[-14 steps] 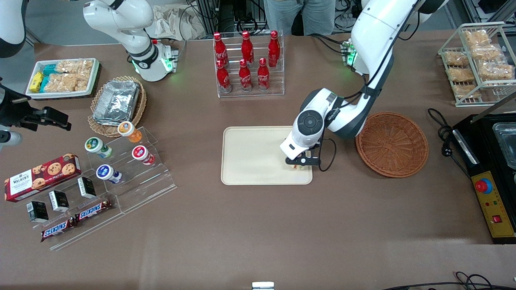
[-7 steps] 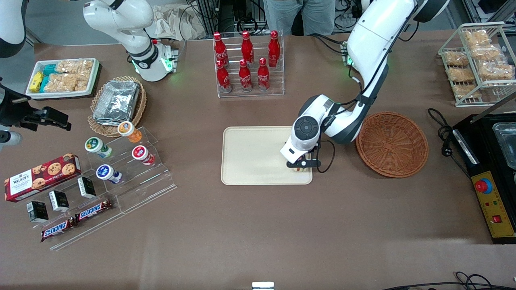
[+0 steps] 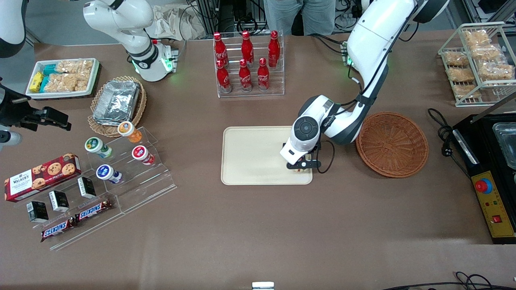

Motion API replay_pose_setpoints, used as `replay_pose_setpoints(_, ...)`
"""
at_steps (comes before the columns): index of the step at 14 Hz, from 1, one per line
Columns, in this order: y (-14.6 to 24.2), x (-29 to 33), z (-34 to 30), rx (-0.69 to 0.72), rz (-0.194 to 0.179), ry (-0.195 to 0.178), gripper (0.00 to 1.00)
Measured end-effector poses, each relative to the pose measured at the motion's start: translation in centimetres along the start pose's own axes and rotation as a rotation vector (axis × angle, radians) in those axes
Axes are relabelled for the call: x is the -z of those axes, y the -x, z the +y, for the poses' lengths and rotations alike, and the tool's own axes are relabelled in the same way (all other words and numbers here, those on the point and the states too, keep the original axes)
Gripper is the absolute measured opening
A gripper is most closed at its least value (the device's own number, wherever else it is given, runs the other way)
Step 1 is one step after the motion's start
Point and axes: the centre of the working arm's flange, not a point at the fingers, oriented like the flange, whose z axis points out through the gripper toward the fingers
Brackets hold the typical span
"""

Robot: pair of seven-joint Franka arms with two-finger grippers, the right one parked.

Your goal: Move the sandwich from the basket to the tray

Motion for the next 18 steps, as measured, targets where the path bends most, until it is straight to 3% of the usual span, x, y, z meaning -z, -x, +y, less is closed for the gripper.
replay_pose_setpoints(2,-0.7,3.4,0.3,0.011,-0.007,-0.015,1.0)
replay_pose_setpoints(8,-3.2,20.9,-2.6,0.09,0.051,-0.022,1.0)
replay_pose_setpoints(12,-5.4,27.2,-8.1,0.15,0.131,0.006,1.0)
replay_pose_setpoints(16,-6.9,32.4,-20.3,0.086,0.098,0.099,1.0)
replay_pose_setpoints(18,-6.4,34.9,-27.0,0.043,0.102,0.11,1.0)
